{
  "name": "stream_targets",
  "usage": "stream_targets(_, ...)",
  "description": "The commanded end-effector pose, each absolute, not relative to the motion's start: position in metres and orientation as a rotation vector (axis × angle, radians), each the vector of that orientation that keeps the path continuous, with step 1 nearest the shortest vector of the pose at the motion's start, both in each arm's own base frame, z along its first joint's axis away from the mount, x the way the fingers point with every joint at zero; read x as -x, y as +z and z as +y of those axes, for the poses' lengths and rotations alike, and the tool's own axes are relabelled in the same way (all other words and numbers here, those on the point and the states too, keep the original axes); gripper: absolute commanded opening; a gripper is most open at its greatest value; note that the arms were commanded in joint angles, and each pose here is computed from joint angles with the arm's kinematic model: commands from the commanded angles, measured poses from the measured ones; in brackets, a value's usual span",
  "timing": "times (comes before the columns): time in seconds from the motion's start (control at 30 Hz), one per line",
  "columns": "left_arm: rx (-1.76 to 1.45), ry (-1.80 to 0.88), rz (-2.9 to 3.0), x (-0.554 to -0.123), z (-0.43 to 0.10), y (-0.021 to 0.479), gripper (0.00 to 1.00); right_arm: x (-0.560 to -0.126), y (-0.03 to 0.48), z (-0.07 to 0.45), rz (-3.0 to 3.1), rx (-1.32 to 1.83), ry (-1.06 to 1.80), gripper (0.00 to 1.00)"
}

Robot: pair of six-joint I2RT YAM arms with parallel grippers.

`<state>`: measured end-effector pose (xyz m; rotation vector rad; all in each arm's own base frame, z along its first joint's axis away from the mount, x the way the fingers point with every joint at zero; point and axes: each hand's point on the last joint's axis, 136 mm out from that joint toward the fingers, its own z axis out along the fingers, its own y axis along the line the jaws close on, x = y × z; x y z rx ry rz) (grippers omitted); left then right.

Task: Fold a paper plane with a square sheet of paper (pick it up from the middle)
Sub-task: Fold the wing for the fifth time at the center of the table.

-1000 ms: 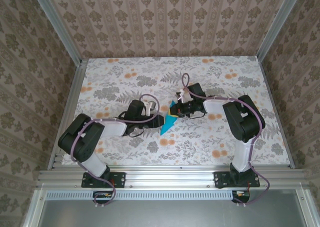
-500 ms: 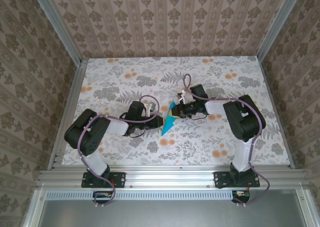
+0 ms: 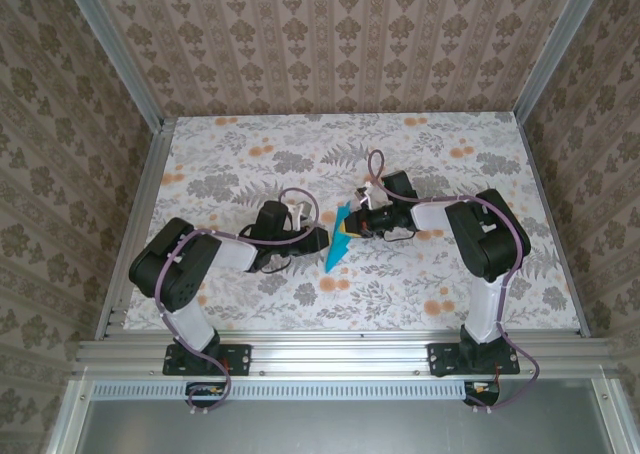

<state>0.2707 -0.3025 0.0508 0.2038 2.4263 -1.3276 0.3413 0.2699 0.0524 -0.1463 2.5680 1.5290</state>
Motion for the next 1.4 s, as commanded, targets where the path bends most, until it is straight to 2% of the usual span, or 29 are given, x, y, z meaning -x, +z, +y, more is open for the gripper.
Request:
stream_targets(0.0, -0.235, -1.360, 2.386, -0.271, -0.313, 0.061, 0.37, -0.340, 0.048, 0.268, 2.560, 0.143, 1.555, 0.06)
stream_targets(0.4, -0.314, -1.310, 2.455, -0.264, -0.325, 0.046, 0.27, -0.342, 0.047, 0.264, 2.557, 0.105, 1.556, 0.12)
stream_targets(0.8, -0.342, -1.180, 2.527, -0.263, -0.331, 0.040, 0.25, -0.343, 0.037, 0.252, 2.603, 0.044, 1.435, 0.33)
stream_targets(1.1, -0.239, -1.116, 2.569, -0.268, -0.337, 0.034, 0.26, -0.342, 0.035, 0.243, 2.615, 0.012, 1.334, 0.42)
stream_targets(1.37, -0.127, -1.079, 2.584, -0.272, -0.342, 0.032, 0.25, -0.340, 0.029, 0.243, 2.615, -0.014, 1.349, 0.42)
